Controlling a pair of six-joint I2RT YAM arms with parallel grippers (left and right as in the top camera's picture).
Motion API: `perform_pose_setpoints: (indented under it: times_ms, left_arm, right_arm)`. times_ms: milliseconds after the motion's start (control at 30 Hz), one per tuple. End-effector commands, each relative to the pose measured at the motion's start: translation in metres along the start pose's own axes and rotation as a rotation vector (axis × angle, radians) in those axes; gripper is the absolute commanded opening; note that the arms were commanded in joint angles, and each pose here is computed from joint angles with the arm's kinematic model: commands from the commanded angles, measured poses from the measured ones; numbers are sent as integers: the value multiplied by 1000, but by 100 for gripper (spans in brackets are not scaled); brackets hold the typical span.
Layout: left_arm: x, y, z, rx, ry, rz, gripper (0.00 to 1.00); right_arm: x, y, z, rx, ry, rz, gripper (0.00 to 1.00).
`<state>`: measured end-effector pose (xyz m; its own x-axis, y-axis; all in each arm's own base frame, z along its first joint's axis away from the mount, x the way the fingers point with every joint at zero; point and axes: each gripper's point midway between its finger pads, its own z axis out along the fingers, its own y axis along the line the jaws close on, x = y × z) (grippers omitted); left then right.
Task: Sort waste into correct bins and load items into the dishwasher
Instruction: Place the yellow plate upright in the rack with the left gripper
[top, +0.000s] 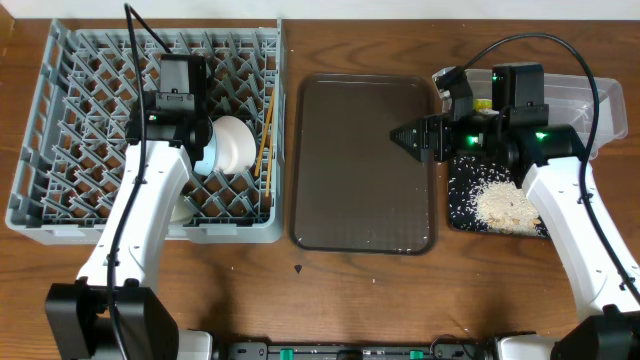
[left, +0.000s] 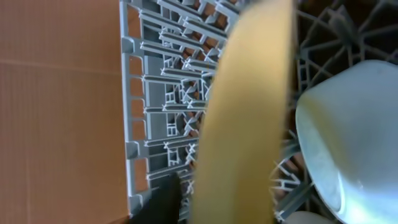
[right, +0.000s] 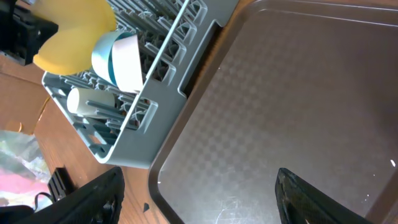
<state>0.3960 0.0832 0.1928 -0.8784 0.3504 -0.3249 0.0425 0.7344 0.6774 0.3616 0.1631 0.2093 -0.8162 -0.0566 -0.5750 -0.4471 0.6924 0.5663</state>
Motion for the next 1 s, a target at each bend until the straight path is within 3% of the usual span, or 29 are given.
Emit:
perform_pose_setpoints:
  times_ms: [0,400,500,633,833,967]
  left_arm:
    - [-5,1,-1,6,-16,-35,29]
    - [-3,-5,0,33,-14,-56,34]
    - [-5,8,-10,4,-35,-202,47]
    - [-6,29,-40,15,-107,-383,54]
    - [-14,21,-132,375,-374,-461,63]
    - [18,30,-192,468,-486,-471,66]
  right_arm:
    - [3,6,1,-9,10,1,75]
    - [7,5,1,-8,24,13,75]
    - [8,5,1,-8,29,18,75]
    - [8,5,1,-7,29,17,73]
    - [-1,4,-11,59,-23,23,73]
    - [-16,32,-53,104,-145,-66,74]
